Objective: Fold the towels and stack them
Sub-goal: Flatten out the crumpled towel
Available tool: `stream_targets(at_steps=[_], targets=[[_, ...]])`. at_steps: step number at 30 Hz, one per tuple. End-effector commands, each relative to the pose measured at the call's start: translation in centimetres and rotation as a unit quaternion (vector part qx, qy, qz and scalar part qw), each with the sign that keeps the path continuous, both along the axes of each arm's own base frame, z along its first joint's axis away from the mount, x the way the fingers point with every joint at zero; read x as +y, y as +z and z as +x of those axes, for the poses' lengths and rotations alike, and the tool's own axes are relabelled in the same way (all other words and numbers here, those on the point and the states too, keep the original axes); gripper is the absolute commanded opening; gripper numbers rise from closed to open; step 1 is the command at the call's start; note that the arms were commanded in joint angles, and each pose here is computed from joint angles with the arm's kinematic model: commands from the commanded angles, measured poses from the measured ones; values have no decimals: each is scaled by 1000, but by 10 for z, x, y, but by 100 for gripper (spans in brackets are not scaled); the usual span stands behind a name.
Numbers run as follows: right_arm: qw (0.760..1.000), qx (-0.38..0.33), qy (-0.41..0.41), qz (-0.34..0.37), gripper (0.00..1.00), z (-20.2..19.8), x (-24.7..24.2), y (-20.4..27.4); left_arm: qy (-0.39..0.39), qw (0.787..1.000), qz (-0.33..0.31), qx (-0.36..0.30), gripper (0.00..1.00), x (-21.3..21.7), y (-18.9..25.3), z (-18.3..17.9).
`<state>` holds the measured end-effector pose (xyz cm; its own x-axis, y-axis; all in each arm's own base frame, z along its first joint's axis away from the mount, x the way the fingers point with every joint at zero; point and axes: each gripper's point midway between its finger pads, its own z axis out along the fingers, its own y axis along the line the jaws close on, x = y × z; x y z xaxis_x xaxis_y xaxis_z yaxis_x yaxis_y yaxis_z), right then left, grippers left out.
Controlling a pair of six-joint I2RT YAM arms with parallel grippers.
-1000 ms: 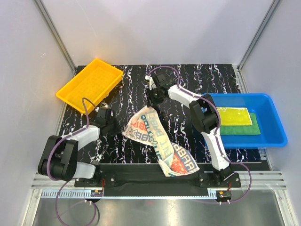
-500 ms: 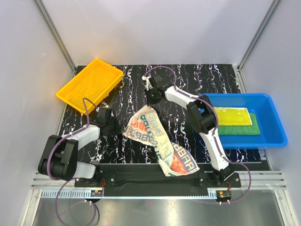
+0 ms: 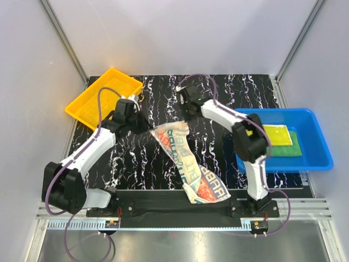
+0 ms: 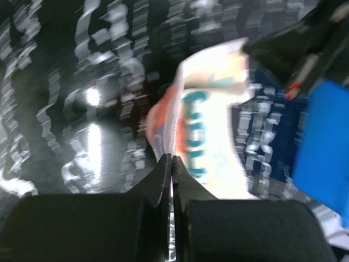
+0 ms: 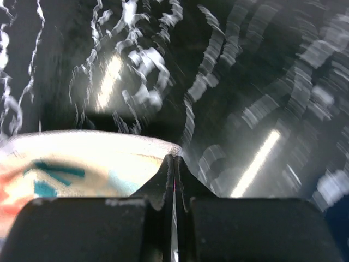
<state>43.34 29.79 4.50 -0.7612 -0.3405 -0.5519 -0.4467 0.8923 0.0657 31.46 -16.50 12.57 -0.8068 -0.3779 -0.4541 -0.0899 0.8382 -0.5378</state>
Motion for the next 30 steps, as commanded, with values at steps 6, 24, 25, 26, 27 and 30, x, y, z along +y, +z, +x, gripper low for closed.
stream_targets(at_steps=[6, 24, 25, 26, 27, 30], targets=[[971, -179, -128, 95, 0, -33, -81, 191, -145, 974, -16, -175, 0, -38, 141, 11], [863, -468, -93, 165, 0, -36, -113, 436, -140, 911, 64, -383, 0, -39, 333, 81], [864, -472, -81, 157, 0, -27, -108, 435, -140, 910, 66, -384, 0, -42, 332, 88], [860, -478, -80, 156, 0, -24, -107, 441, -134, 902, 65, -405, 0, -40, 352, 89], [852, -492, -81, 160, 0, -22, -109, 456, -133, 900, 69, -408, 0, -40, 354, 92], [848, -498, -78, 164, 0, -13, -109, 469, -128, 896, 78, -417, 0, -40, 367, 99]])
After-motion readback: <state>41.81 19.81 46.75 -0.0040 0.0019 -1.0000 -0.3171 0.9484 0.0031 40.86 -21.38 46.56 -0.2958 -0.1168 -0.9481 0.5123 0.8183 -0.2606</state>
